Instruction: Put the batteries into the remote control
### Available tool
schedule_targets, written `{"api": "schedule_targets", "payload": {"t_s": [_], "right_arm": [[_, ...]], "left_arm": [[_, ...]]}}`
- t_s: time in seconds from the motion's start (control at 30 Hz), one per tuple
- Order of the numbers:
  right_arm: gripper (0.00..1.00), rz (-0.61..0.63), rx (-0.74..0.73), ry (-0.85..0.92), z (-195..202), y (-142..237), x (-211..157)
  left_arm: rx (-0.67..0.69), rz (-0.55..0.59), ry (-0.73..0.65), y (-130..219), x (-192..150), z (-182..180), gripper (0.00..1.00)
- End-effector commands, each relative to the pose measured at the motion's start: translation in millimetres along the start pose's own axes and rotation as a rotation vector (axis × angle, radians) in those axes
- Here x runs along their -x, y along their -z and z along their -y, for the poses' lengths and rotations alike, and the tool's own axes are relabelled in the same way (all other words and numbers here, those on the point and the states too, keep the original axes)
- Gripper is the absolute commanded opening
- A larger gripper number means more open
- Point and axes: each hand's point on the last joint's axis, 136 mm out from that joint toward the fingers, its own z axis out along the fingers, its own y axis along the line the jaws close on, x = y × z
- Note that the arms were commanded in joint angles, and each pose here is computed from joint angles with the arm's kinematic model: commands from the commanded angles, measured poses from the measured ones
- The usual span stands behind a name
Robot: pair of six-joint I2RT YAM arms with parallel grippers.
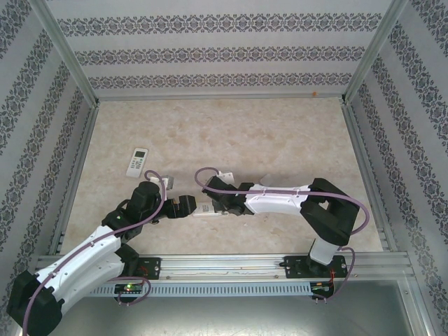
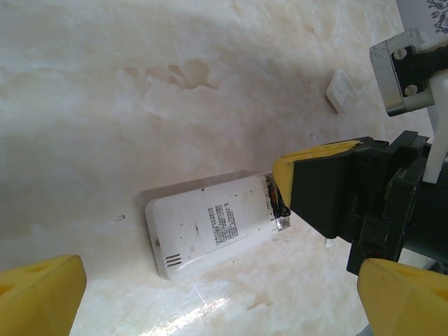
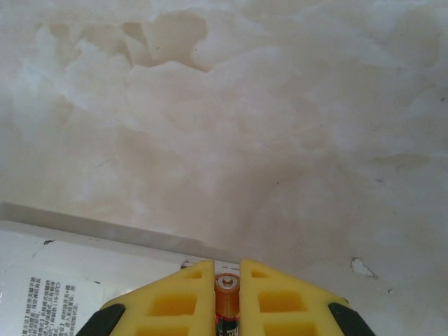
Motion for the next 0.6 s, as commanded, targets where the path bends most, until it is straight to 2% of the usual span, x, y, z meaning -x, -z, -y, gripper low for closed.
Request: {"api": "schedule_targets", "payload": {"t_s": [0.0,0.33,0.57], "right_arm": [[0.14,-0.004,-0.026,-0.011,6.4,-3.2,-8.7],[0.25,-0.042,-0.005,-0.121,8.7,-1.5,-19.9],[0.29,-0.042,0.007,-0.156,6.1,13.2,-8.2]], "left_arm": [[-0.016,0.009,0.008,0.5,1.2,2.5,1.00],[-0.015,0.008,0.015,-0.4,0.1,1.4,1.00],[0.000,0.000,0.014,-2.9,-1.2,-2.0,1.00]]}}
